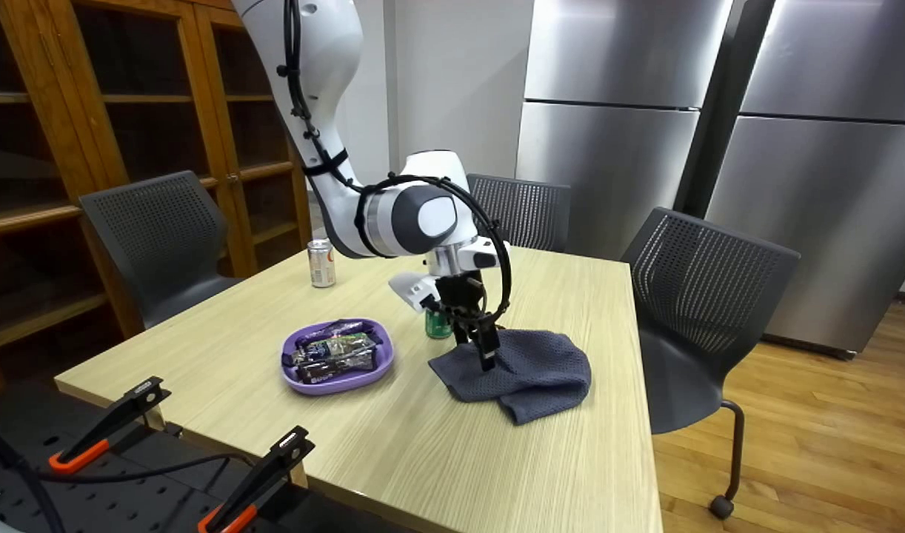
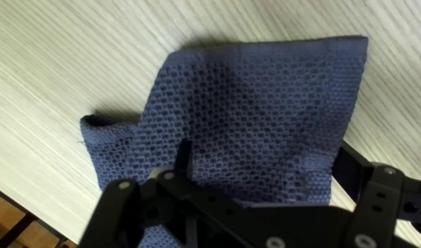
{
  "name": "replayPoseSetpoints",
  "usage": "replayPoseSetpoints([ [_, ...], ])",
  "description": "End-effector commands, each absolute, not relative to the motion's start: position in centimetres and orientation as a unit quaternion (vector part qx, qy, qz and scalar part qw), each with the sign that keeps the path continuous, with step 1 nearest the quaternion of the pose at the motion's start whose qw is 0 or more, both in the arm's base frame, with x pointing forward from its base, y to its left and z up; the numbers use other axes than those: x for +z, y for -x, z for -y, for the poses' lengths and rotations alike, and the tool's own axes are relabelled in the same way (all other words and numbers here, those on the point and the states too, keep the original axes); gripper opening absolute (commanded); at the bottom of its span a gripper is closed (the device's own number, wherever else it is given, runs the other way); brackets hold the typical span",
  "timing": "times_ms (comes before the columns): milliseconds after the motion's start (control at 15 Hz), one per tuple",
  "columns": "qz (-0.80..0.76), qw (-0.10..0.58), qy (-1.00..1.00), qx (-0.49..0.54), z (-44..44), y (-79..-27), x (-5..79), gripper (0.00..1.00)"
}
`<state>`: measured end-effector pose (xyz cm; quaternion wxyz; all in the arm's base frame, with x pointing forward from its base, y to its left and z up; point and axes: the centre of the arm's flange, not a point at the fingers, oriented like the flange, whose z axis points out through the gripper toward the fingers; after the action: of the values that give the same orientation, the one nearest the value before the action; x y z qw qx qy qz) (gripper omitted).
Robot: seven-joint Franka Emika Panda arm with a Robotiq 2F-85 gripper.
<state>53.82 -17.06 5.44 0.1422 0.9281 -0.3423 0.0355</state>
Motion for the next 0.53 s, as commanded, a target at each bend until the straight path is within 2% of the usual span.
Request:
replayPoseSetpoints([
  [0, 0.342, 0.152, -0.927, 0.023, 16.72, -53.8, 6.57, 1.0],
  [267, 0.34, 0.152, -0.928, 0.019, 16.6, -53.86, 6.4, 1.0],
  [333, 0.341, 0.151, -0.928, 0.018, 16.53, -53.84, 6.34, 0.75],
  [400, 0.341, 0.151, -0.928, 0.017, 16.5, -53.84, 6.33, 0.74],
  [467, 0.342, 0.15, -0.928, 0.016, 16.48, -53.82, 6.35, 0.66],
])
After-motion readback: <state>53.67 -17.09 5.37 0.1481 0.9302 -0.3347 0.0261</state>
